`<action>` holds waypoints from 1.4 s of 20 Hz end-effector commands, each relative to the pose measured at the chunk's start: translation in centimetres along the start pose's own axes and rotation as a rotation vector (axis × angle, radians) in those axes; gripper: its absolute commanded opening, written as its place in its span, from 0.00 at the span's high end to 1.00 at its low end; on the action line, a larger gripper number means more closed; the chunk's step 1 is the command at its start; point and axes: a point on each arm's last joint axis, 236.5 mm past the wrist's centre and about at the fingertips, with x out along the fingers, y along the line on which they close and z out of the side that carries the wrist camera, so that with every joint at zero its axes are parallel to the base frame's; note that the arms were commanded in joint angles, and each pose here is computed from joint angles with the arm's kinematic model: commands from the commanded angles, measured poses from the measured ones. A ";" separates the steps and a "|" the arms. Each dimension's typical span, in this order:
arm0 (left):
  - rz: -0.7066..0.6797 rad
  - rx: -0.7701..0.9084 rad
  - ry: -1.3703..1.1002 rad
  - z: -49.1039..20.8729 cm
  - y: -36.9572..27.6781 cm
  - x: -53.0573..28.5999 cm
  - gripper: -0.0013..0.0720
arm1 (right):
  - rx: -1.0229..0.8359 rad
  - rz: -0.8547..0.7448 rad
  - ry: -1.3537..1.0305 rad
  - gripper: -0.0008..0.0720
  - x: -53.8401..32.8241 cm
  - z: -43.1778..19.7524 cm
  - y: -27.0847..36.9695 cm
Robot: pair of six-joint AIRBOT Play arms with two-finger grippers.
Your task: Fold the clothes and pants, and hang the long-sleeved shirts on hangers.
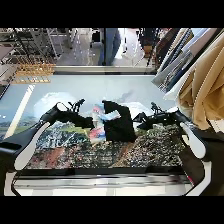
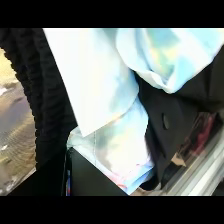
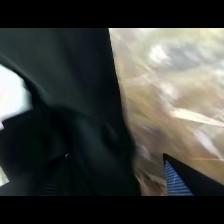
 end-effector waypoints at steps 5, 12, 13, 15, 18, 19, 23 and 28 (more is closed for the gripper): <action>-0.031 -0.021 0.035 -0.2 -1.1 -0.2 0.96 | -0.062 0.124 0.262 0.69 6.8 -2.5 3.7; -0.109 0.113 0.113 -3.2 -8.1 -8.0 0.96 | -0.282 -0.033 0.107 0.97 -4.5 -2.7 14.6; -0.107 0.149 0.078 -3.1 -9.5 -9.7 0.96 | -0.334 -0.061 0.039 0.97 -7.5 -2.9 16.9; -0.105 0.218 0.003 -3.0 -12.4 -13.0 0.96 | -0.384 -0.137 -0.122 0.97 -13.8 -2.7 19.8; -0.102 0.304 -0.055 -4.2 -15.7 -16.8 0.96 | -0.357 -0.207 -0.299 0.97 -23.2 -3.3 20.7; -0.104 0.324 -0.051 -5.0 -16.4 -17.7 0.96 | -0.326 -0.228 -0.353 0.97 -26.4 -3.9 20.1; -0.116 0.370 0.014 -8.0 -17.8 -19.4 0.96 | -0.137 -0.382 -0.523 0.97 -38.7 -8.7 13.5; -0.116 0.435 0.029 -8.4 -17.5 -19.3 0.96 | 0.432 -0.427 -0.852 0.97 -49.7 -18.9 0.1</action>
